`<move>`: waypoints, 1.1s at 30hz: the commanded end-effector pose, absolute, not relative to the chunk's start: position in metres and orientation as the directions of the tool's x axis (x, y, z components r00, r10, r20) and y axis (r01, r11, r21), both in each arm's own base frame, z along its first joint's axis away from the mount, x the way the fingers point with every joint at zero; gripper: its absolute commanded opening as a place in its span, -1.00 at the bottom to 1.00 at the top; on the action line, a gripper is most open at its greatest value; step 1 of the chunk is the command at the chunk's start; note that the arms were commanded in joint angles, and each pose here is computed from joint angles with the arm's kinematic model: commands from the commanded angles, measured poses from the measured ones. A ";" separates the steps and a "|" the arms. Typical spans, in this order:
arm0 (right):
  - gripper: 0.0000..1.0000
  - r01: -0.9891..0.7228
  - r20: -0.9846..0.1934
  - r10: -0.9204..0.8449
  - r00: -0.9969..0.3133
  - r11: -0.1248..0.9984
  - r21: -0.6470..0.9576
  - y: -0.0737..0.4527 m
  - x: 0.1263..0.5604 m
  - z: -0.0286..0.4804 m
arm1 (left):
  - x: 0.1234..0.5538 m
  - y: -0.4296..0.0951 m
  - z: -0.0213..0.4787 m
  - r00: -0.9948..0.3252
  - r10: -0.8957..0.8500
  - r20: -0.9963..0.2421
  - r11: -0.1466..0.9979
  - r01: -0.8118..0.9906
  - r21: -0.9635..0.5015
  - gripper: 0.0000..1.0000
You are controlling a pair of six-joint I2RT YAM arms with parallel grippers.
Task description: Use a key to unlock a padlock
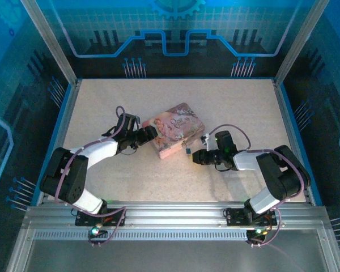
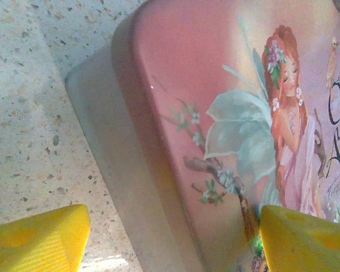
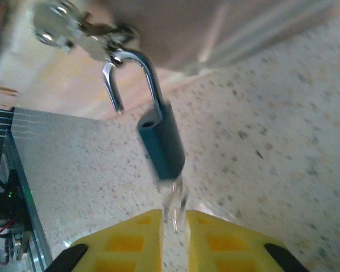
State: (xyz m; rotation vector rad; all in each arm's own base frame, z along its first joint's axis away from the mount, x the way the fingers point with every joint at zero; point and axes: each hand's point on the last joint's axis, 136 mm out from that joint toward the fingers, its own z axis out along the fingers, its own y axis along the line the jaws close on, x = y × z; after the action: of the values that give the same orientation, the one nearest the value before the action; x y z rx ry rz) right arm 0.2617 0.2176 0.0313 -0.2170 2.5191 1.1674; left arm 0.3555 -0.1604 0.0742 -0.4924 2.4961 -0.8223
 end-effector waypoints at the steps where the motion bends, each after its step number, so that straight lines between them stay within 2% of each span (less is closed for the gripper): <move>1: -0.50 -0.240 -0.329 0.011 -0.944 0.662 0.710 0.206 0.249 0.028 | 0.331 -0.147 0.049 -0.846 -0.470 -0.253 0.787 -0.272 -0.554 0.57; 7: -0.18 -0.308 -0.431 0.031 -0.902 0.653 0.692 0.194 0.257 0.059 | 0.330 -0.148 0.054 -0.841 -0.475 -0.259 0.782 -0.268 -0.562 0.57; 11: 0.18 -0.415 -0.557 0.069 -0.827 0.594 0.689 0.201 0.272 0.092 | 0.326 -0.152 0.056 -0.842 -0.472 -0.260 0.781 -0.263 -0.567 0.57; 14: 0.40 -0.457 -0.594 0.107 -0.797 0.535 0.710 0.210 0.283 0.108 | 0.325 -0.156 0.055 -0.844 -0.469 -0.259 0.780 -0.259 -0.569 0.57; 16: 0.47 -0.474 -0.600 0.117 -0.791 0.502 0.723 0.216 0.289 0.112 | 0.324 -0.157 0.055 -0.845 -0.468 -0.260 0.781 -0.257 -0.569 0.57; 25: 0.53 -0.524 -0.632 0.099 -0.769 0.468 0.711 0.234 0.302 0.105 | 0.323 -0.156 0.052 -0.839 -0.479 -0.260 0.777 -0.268 -0.570 0.57; 33: 0.49 -0.544 -0.633 0.071 -0.771 0.444 0.712 0.247 0.310 0.091 | 0.325 -0.158 0.049 -0.841 -0.479 -0.252 0.776 -0.271 -0.569 0.57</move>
State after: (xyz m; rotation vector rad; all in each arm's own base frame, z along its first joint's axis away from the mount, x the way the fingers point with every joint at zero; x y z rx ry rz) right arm 0.3069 0.2356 0.0822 -0.3251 2.1670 1.3046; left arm 0.3468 -0.1616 0.0750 -0.5370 2.4743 -0.8030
